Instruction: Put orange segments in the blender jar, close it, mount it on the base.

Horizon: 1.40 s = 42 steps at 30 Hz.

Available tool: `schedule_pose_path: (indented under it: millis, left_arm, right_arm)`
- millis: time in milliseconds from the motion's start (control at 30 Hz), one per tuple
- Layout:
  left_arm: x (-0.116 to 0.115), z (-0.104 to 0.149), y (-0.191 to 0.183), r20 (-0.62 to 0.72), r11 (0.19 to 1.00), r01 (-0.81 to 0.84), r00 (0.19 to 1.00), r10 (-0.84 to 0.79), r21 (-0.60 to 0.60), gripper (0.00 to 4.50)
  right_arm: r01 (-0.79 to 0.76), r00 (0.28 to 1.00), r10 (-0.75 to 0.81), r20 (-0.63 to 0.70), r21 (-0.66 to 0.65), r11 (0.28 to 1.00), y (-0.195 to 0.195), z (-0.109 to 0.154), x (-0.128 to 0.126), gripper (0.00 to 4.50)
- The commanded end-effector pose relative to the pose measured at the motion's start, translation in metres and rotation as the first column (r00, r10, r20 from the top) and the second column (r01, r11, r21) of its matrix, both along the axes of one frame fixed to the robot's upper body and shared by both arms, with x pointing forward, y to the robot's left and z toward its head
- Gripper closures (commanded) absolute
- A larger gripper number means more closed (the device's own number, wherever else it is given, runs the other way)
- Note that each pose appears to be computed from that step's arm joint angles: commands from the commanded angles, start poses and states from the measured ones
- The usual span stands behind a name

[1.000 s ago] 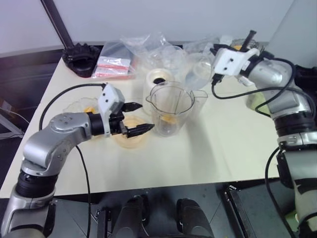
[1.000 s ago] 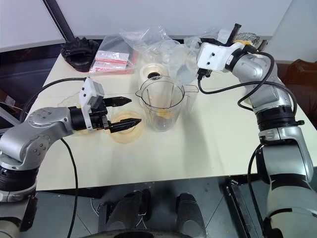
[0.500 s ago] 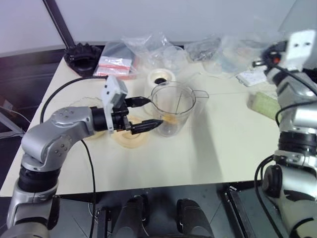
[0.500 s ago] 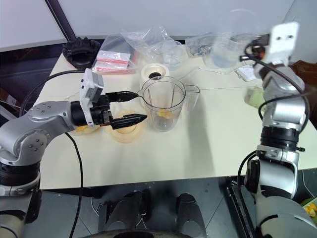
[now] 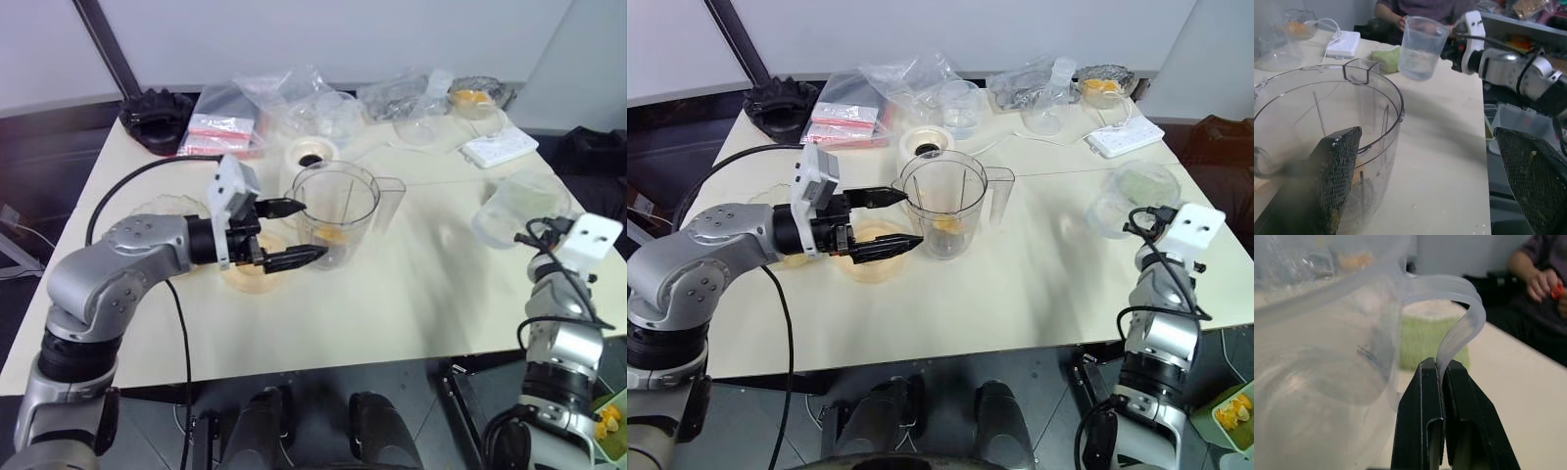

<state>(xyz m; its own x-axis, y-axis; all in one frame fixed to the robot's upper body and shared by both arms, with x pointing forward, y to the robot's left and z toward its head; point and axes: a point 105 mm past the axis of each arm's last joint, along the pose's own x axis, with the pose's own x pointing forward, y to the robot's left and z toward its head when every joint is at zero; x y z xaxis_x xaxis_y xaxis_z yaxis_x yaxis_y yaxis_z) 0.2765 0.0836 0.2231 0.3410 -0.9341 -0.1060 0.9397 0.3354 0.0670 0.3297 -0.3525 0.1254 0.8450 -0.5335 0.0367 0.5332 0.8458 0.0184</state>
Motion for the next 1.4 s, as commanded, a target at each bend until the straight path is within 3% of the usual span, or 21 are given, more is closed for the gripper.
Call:
schedule_pose_path:
  millis: [33, 367, 867, 1000, 1200, 1400]
  left_arm:
    - [-0.006, 0.000, 0.000, 0.009, 1.000, 0.022, 1.000, -0.022, 0.014, 0.00]
    - [-0.012, -0.010, 0.004, -0.016, 0.998, 0.034, 0.999, -0.033, 0.052, 0.00]
    - [-0.011, -0.014, 0.003, -0.019, 0.998, 0.028, 0.999, -0.027, 0.061, 0.00]
    - [-0.010, -0.015, 0.003, -0.019, 0.998, 0.027, 0.999, -0.026, 0.063, 0.00]
    - [-0.009, -0.015, 0.003, -0.018, 0.998, 0.025, 1.000, -0.023, 0.062, 0.00]
    - [-0.008, -0.016, 0.002, -0.021, 0.998, 0.021, 1.000, -0.020, 0.061, 0.00]
  right_arm:
    - [0.078, 0.994, -0.076, 0.079, -0.019, 0.997, -0.005, 0.008, -0.008, 4.48]
    - [0.181, 0.983, -0.181, 0.002, -0.012, 0.983, -0.011, -0.031, -0.021, 4.48]
    - [0.201, 0.977, -0.199, -0.076, 0.026, 0.979, -0.015, -0.061, -0.024, 4.48]
    - [0.202, 0.975, -0.198, -0.098, 0.037, 0.979, -0.020, -0.069, -0.024, 3.19]
    - [0.191, 0.975, -0.189, -0.114, 0.010, 0.981, -0.024, -0.071, -0.025, 0.03]
    - [0.142, 0.985, -0.141, -0.097, 0.011, 0.990, -0.018, -0.068, -0.027, 0.03]
